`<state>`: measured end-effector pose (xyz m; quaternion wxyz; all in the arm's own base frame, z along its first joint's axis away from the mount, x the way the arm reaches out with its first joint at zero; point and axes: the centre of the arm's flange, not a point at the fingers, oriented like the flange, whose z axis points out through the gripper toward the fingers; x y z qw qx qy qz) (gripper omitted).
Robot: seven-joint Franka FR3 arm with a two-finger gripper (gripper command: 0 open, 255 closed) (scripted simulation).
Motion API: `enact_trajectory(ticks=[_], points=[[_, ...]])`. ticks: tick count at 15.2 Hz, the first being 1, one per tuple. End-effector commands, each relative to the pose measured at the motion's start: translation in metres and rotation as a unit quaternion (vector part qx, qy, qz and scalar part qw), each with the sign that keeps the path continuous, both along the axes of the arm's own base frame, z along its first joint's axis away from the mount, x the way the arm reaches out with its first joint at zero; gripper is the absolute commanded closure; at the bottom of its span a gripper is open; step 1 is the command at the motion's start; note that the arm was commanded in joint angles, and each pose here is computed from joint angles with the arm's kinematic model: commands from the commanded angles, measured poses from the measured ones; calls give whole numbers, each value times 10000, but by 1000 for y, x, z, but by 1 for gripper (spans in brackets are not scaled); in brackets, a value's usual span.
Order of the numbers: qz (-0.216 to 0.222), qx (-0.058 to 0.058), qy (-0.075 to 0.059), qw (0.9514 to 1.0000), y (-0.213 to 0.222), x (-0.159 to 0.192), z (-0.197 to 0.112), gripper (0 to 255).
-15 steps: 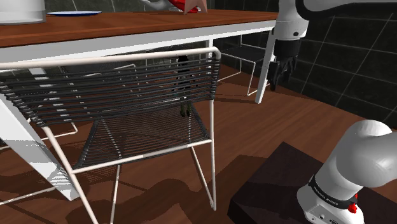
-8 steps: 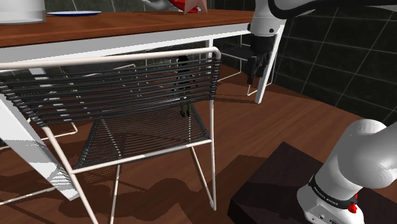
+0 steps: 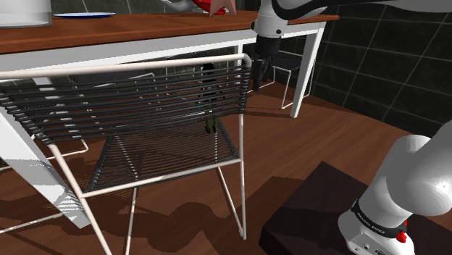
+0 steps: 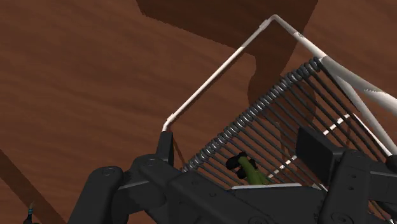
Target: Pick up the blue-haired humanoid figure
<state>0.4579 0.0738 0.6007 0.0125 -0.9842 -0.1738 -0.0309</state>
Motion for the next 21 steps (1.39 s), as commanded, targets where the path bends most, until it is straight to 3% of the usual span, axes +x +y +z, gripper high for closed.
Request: enact_trajectory(ticks=[1,5,11,20,21], points=[[282,49,-117,9995,15,19,4,0],[822,141,-338,9959,46,51,13,0],[1570,268,-644,9851,95,88,29,0],[1570,267,-644,9851,95,88,-11,0],[1569,267,-643,9852,95,88,-12,255]])
